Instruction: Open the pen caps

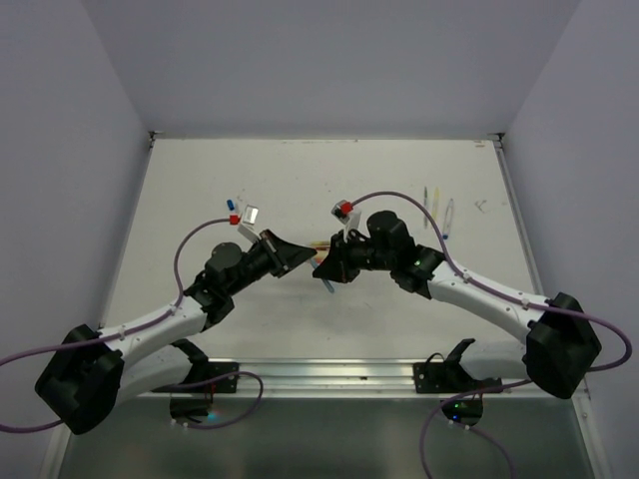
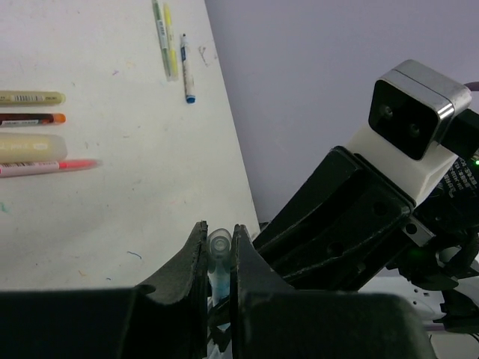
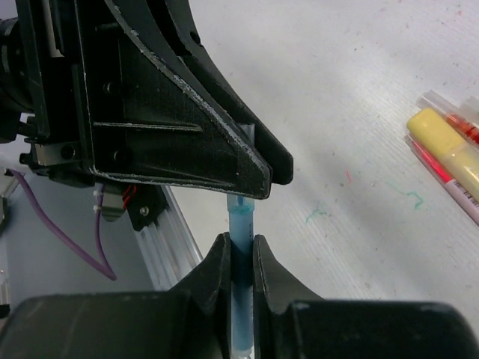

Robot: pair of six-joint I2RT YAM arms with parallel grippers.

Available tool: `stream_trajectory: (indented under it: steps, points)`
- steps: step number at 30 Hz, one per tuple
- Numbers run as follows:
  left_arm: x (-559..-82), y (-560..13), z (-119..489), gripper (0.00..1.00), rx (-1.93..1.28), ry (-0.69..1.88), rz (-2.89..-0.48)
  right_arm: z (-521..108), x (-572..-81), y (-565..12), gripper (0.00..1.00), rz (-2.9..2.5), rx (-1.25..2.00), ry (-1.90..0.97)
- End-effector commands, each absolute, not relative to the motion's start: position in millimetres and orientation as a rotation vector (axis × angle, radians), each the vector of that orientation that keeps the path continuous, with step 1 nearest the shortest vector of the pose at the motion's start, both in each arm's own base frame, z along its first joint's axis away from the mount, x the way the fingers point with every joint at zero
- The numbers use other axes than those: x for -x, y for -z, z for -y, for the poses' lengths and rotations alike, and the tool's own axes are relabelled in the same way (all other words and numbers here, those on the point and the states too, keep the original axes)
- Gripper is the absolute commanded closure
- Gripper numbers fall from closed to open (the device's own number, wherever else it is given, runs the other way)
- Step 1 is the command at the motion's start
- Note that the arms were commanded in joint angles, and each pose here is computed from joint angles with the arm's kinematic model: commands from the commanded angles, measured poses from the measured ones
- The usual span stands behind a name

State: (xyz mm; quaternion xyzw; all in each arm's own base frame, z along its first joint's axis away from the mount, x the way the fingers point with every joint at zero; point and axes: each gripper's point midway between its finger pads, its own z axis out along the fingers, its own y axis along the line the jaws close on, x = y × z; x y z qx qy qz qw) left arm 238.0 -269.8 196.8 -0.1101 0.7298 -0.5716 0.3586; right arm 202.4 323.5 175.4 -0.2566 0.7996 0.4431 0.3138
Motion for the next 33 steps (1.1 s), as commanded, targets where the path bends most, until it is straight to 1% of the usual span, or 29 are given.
stream_trajectory:
  steps: [1,2,4,5,7,8,9,11,12,16,20,24,26,27,29,30,31,32,33]
  points:
    - [-246.7,-233.2,271.5,1.0,0.262,1.503,-1.766,-319.5,-199.9,-168.1,0.96,-2.119,0.694,-1.153]
    - [-246.8,-233.6,271.6,1.0,0.261,1.502,-1.766,-320.4,-199.5,-168.1,1.0,-2.12,0.698,-1.159]
    - [-248.1,-230.9,272.1,1.0,0.259,1.487,-1.782,-322.7,-199.4,-168.2,1.0,-2.122,0.707,-1.164]
    - [-252.9,-238.9,272.3,1.0,0.26,1.472,-1.767,-319.7,-205.6,-162.3,1.0,-2.148,0.678,-1.105]
    - [-261.7,-225.9,271.6,1.0,0.257,1.37,-1.851,-317.3,-211.9,-158.1,1.0,-2.165,0.683,-0.993]
    - [-273.4,-252.1,273.6,1.0,0.245,1.345,-1.816,-303.9,-220.8,-144.6,1.0,-2.221,0.637,-0.841]
    - [-282.8,-231.2,269.0,1.0,0.288,1.236,-1.915,-302.3,-222.3,-142.6,1.0,-2.227,0.63,-0.761]
    - [-301.0,-238.3,261.6,1.0,0.296,1.149,-1.917,-289.4,-225.5,-132.2,1.0,-2.263,0.596,-0.619]
    - [-312.4,-244.9,260.6,1.0,0.306,1.128,-1.917,-279.9,-233.1,-128.9,1.0,-2.252,0.553,-0.499]
    - [-349.6,-243.2,239.9,1.0,0.374,1.089,-1.904,-255.3,-238.0,-116.8,1.0,-2.248,0.52,-0.258]
    - [-369.6,-242.1,235.4,1.0,0.418,1.119,-1.887,-245.5,-235.3,-110.5,1.0,-2.261,0.553,-0.182]
    - [-374.6,-251.4,235.7,1.0,0.436,1.137,-1.852,-244.4,-220.7,-100.2,1.0,-2.31,0.609,-0.222]
    - [-365.8,-253.6,241.4,1.0,0.391,1.216,-1.805,-260.1,-205.9,-104.8,1.0,-2.307,0.64,-0.393]
    - [-364.2,-276.4,244.4,1.0,0.338,1.275,-1.702,-263.1,-194.9,-99.0,1.0,-2.329,0.667,-0.455]
    - [-354.1,-283.7,250.1,1.0,0.226,1.318,-1.642,-290.3,-172.3,-107.3,1.0,-2.294,0.742,-0.712]
    - [-342.9,-302.0,254.4,1.0,0.127,1.363,-1.566,-294.5,-161.7,-106.2,1.0,-2.3,0.758,-0.789]
    - [-335.1,-304.3,254.7,1.0,0.093,1.38,-1.547,-301.8,-156.0,-110.4,1.0,-2.296,0.757,-0.863]
    - [-322.7,-298.2,255.2,1.0,0.05,1.402,-1.544,-310.5,-140.0,-115.6,1.0,-2.299,0.811,-0.984]
    - [-311.2,-311.3,250.8,1.0,0.007,1.401,-1.486,-314.3,-133.5,-120.6,1.0,-2.286,0.823,-1.046]
